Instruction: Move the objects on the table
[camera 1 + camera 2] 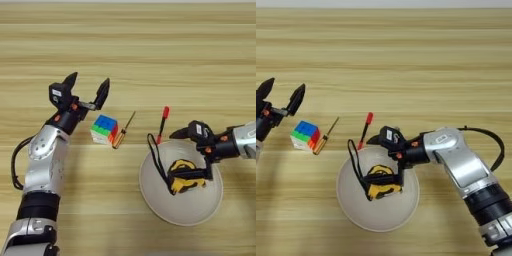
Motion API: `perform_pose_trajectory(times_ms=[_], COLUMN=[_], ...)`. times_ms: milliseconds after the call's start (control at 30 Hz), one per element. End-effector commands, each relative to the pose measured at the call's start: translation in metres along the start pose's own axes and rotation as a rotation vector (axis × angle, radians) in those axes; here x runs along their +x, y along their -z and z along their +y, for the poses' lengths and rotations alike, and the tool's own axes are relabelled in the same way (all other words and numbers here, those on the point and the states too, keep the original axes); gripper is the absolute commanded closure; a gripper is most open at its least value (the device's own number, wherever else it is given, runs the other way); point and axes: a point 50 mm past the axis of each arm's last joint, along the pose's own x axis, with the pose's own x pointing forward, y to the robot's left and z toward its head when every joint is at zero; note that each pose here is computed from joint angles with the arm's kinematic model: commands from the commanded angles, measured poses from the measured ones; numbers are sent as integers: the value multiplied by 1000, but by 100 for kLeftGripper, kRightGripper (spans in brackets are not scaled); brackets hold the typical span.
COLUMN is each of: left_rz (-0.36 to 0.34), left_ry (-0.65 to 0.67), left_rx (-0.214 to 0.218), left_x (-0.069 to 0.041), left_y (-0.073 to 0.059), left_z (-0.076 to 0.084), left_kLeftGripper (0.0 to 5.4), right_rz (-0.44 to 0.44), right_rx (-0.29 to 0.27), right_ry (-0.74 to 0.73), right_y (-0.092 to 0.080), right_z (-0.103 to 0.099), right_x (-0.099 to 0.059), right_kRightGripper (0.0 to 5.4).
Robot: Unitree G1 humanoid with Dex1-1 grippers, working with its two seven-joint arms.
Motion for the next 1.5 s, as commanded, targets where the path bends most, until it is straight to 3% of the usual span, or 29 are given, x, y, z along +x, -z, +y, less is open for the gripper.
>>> perform_pose_trajectory(times_ms=[33, 633, 900, 1067, 1267, 1367, 1500], left_rz=[-1, -1, -1, 0, 8, 21, 14], left_ry=[4, 4, 4, -2, -27, -59, -154], left_rx=[17, 16, 22, 36, 85, 146, 258], left_x=[1, 2, 2, 1, 1, 2, 2], left_y=[-1, -1, -1, -1, 0, 2, 3], left_z=[-1, -1, -2, -2, -3, -4, -1], left_kLeftGripper=[0, 0, 0, 0, 0, 0, 0], right_rz=[-30, -225, -232, -195, -174, -175, -171], right_rx=[-13, 41, 155, 168, 195, 226, 270], right_ry=[-3, 130, 465, 597, 708, 751, 784], right_y=[-11, -43, -42, -31, -19, -14, -7], right_z=[-1, -10, -39, -51, -61, -66, -69], right_x=[-4, 11, 20, 27, 32, 33, 37], right_kRightGripper=[1, 1, 1, 1, 1, 1, 1])
